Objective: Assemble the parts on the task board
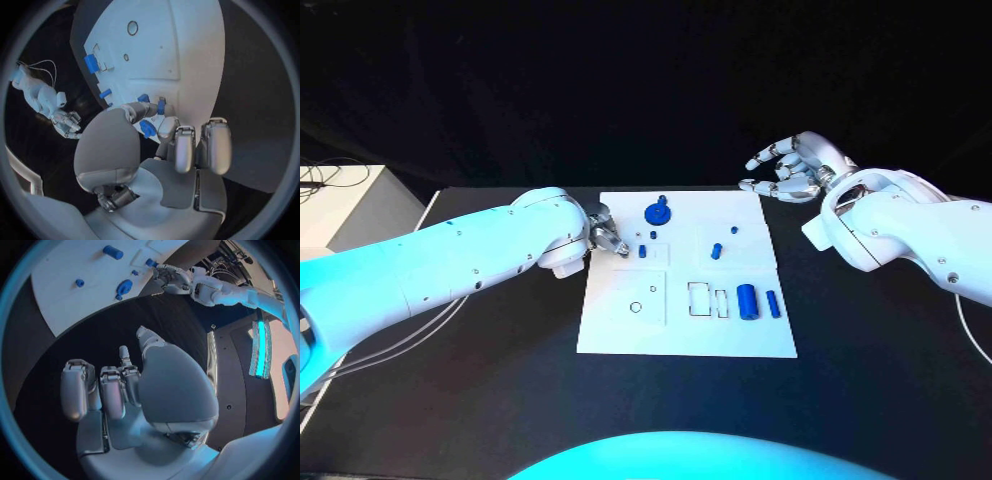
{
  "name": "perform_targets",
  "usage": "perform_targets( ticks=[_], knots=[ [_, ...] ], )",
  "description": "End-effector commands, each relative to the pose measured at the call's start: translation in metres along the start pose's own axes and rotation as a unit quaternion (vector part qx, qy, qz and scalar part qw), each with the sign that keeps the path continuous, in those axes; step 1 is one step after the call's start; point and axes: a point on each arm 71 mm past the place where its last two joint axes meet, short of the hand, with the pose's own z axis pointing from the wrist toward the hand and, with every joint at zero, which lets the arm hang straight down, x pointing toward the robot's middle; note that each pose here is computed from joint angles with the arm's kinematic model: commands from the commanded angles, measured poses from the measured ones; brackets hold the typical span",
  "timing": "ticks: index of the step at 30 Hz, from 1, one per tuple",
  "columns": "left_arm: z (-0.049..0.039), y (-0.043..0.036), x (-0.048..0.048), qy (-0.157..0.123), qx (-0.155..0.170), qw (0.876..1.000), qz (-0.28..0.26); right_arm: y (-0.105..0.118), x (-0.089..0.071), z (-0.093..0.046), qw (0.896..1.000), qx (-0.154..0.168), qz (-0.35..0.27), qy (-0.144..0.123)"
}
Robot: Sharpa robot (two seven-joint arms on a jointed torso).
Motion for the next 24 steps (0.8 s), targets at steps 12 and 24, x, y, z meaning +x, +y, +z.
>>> perform_targets(
  ticks=[12, 24],
  knots=[
    [-0.0003, -0.0062, -0.0095, 0.081, 0.004, 0.997, 0.007, 0.001, 0.002, 0.000, 1.000, -0.005, -0.004, 0.007],
    [0.0109, -0.0088, -0.0180, 0.108, -0.013, 0.994, 0.026, 0.001, 0.003, 0.001, 1.000, -0.005, -0.003, 0.009]
  ],
)
